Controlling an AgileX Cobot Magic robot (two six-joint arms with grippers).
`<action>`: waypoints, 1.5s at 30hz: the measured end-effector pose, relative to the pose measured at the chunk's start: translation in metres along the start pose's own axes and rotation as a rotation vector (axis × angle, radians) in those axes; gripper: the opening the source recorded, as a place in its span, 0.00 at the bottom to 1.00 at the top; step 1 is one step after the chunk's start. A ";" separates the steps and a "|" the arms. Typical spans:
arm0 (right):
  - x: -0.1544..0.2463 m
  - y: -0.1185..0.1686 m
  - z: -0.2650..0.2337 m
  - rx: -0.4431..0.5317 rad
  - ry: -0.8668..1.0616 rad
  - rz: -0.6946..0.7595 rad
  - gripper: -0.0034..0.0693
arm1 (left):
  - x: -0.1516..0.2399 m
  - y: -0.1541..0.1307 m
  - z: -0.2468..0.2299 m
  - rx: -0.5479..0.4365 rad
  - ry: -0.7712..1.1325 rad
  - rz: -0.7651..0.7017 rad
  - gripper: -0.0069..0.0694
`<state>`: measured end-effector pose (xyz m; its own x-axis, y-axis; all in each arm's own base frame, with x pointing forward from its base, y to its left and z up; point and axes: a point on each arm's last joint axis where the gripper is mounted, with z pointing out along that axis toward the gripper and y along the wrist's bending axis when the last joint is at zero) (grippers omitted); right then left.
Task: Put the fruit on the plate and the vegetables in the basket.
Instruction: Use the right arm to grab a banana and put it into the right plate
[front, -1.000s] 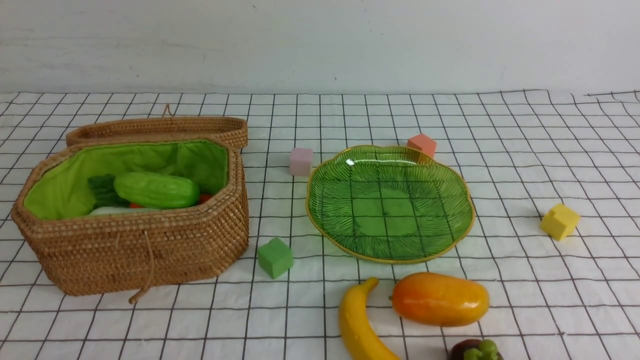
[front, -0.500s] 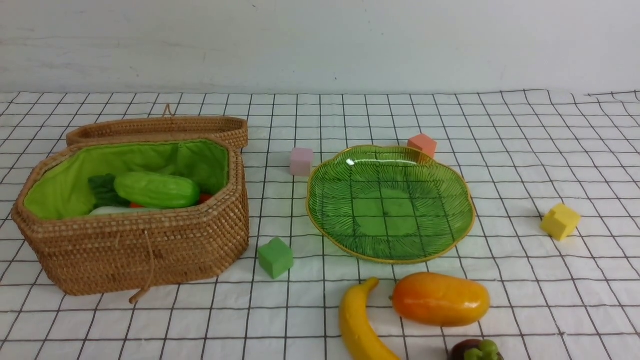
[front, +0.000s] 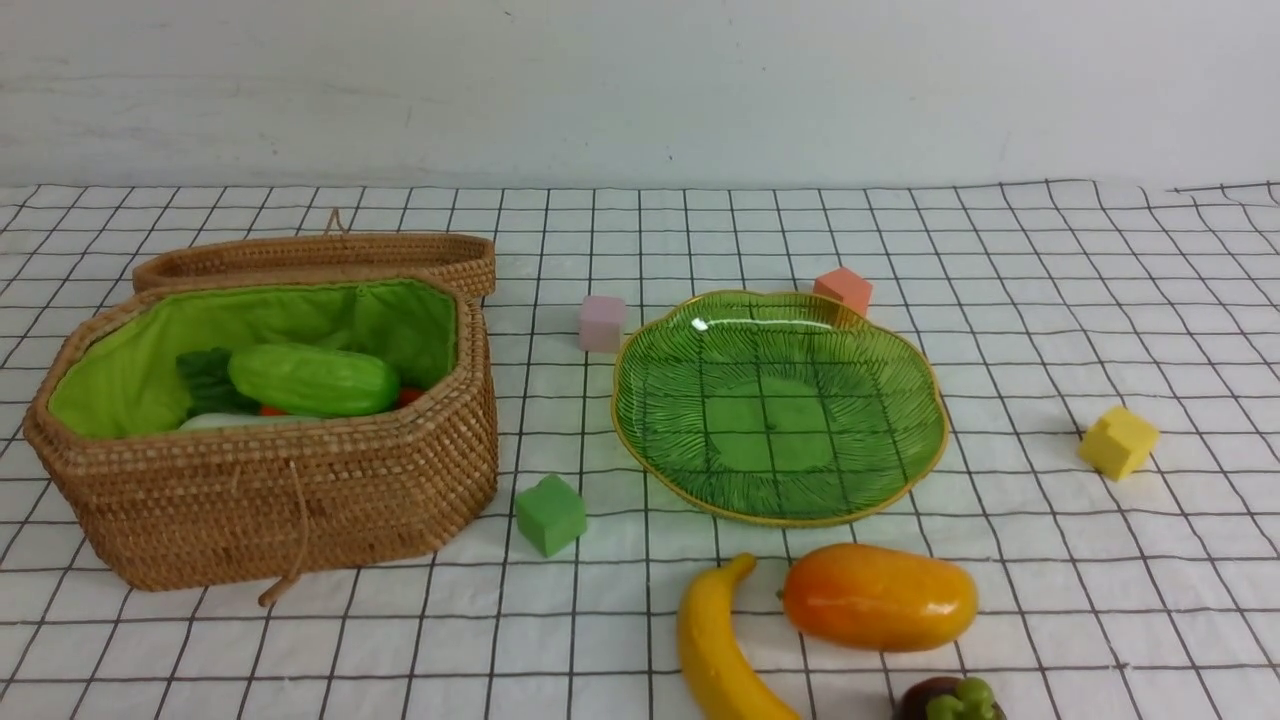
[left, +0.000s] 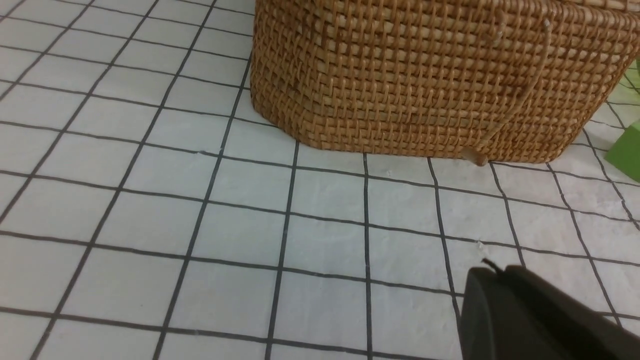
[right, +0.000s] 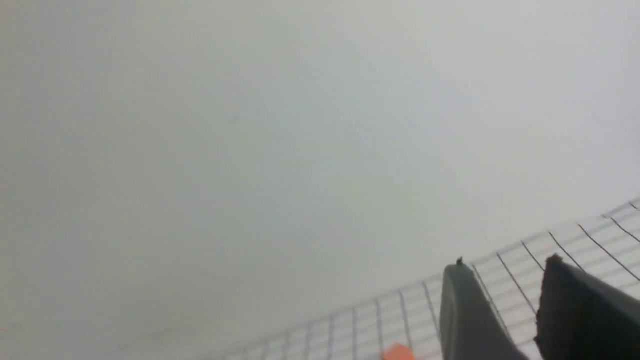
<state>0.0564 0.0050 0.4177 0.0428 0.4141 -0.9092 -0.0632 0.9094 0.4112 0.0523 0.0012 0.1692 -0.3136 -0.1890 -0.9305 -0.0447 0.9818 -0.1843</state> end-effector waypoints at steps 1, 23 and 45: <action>-0.007 0.003 0.013 0.019 0.064 -0.040 0.38 | 0.000 0.000 0.000 0.000 0.000 0.000 0.11; 0.236 0.114 0.134 -0.525 1.440 -0.650 0.92 | 0.000 0.000 0.000 0.000 0.000 0.000 0.11; 0.287 0.160 0.192 -0.452 1.527 -0.490 0.55 | 0.000 0.000 0.000 0.000 0.001 0.000 0.11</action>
<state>0.2503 0.2766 0.2350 -0.7875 -0.5529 -0.2722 -0.6148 0.7360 0.2834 0.0522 0.0012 0.1691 -0.3145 -0.1890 -0.9303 -0.0450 0.9819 -0.1842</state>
